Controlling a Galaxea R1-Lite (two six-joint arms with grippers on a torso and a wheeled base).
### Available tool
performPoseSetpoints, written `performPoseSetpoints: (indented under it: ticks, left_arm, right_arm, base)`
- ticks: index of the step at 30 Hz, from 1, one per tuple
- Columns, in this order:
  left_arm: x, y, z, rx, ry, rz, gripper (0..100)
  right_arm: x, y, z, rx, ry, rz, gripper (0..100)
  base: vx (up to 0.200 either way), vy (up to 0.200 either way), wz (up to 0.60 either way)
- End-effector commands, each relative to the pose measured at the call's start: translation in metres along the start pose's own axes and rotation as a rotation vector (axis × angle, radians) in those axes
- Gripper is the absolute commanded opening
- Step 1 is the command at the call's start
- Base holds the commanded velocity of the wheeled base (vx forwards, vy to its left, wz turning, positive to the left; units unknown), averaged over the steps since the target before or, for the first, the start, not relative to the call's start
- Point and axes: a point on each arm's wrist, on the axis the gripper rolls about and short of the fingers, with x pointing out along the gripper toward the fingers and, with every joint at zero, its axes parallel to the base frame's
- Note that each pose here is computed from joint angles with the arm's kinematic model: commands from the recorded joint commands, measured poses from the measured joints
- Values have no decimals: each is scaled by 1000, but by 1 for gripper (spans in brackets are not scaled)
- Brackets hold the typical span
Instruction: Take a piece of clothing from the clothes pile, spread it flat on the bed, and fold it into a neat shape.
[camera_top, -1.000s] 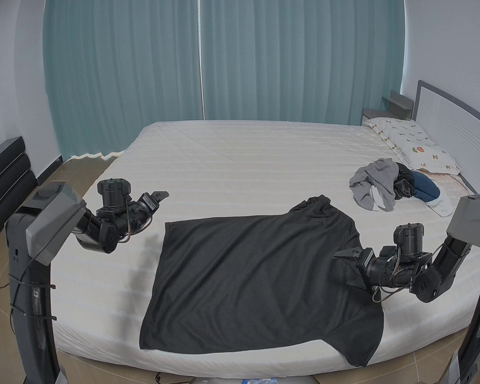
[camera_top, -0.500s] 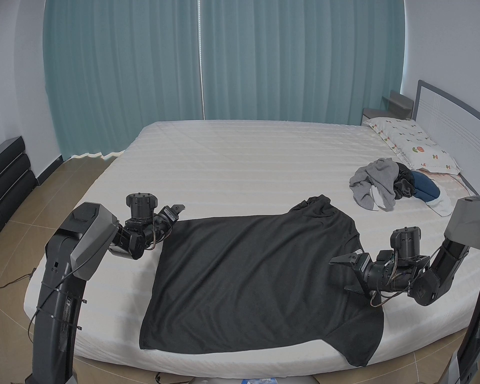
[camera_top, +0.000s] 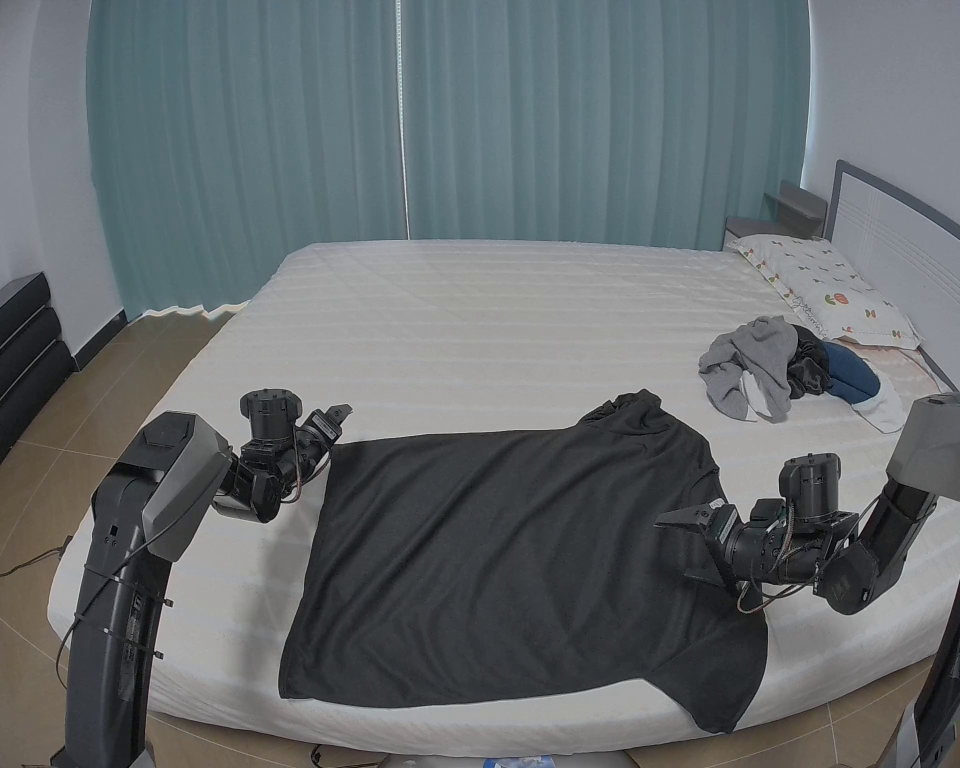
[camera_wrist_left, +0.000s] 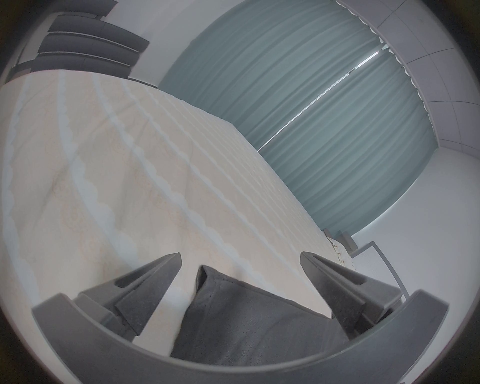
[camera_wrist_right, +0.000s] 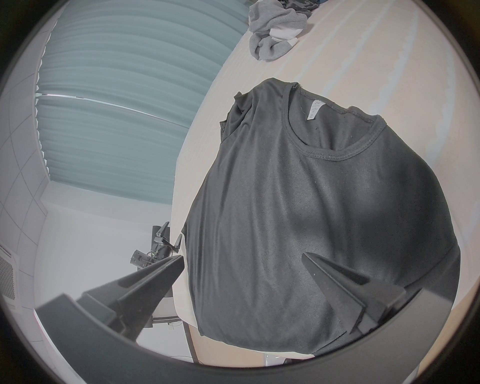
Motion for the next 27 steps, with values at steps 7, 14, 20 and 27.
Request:
performPoseSetpoints:
  ticks: [7,14,20,27]
  left_arm:
    - [7,7,-14,15,72,11,100]
    - [13,12,-17,60,78,20,0]
    - [15,11,-13,59,52,19,0]
    - [21,13,-3,57,-31,42,0]
  right_arm:
    - [3,2,-2,-6,9,6,100]
    - [3,2,-2,-7,8,7,100]
    - [4,1,-2,-6,11,5,100]
    - [5,2,-1,-9,6,7,100]
  base:
    - [0,0,0]
    - [0,0,0]
    - [0,0,0]
    - [0,0,0]
